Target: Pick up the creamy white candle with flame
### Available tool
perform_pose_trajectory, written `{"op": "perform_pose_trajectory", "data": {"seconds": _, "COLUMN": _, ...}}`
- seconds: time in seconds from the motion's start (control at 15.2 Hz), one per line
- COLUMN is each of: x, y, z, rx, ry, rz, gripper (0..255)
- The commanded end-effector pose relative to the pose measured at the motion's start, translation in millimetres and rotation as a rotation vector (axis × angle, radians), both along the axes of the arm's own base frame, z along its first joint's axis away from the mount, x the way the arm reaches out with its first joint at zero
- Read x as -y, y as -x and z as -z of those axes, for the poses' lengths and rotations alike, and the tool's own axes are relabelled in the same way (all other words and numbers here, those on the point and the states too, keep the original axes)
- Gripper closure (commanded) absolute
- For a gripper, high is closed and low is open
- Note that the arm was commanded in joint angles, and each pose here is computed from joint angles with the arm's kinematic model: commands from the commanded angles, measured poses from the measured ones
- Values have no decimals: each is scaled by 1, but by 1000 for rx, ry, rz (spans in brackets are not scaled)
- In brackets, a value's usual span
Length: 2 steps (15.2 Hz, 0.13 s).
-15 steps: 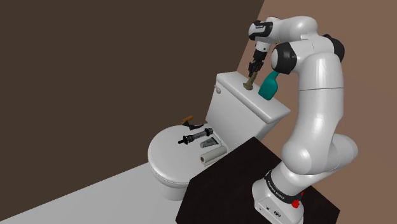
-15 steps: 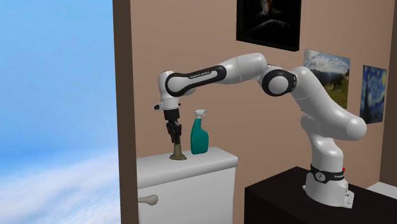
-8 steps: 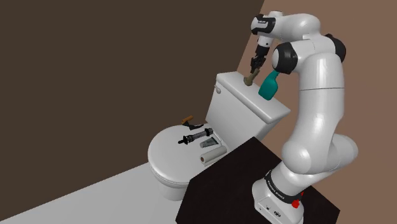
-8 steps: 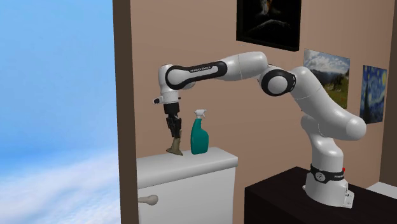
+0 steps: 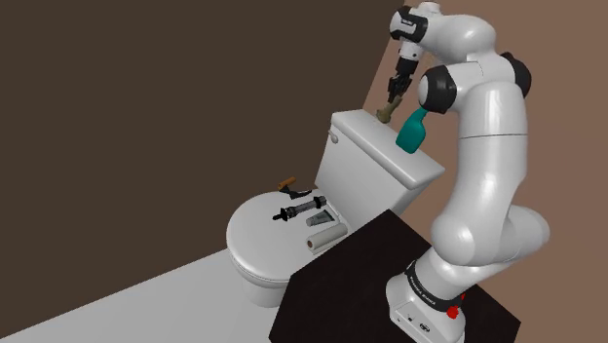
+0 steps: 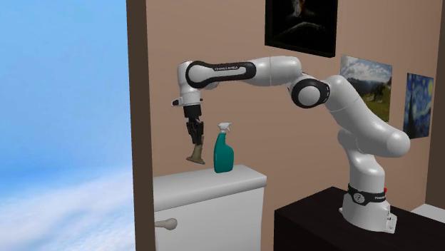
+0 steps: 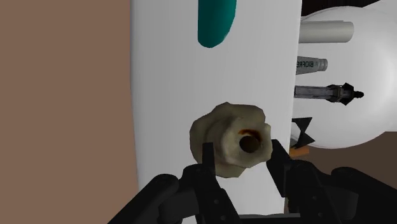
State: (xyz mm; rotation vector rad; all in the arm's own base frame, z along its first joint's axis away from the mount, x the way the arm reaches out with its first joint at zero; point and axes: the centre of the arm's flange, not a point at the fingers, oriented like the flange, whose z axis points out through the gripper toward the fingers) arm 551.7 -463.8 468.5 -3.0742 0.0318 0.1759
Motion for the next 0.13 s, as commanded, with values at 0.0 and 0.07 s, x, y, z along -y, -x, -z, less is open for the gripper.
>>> {"op": "perform_pose_trajectory", "data": {"seconds": 0.0, "x": 1, "y": 0, "z": -5, "rx": 0, "ry": 0, "rz": 0, "gripper": 255}}
{"op": "perform_pose_trajectory", "data": {"seconds": 0.07, "x": 1, "y": 0, "z": -5, "rx": 0, "ry": 0, "rz": 0, "gripper": 255}}
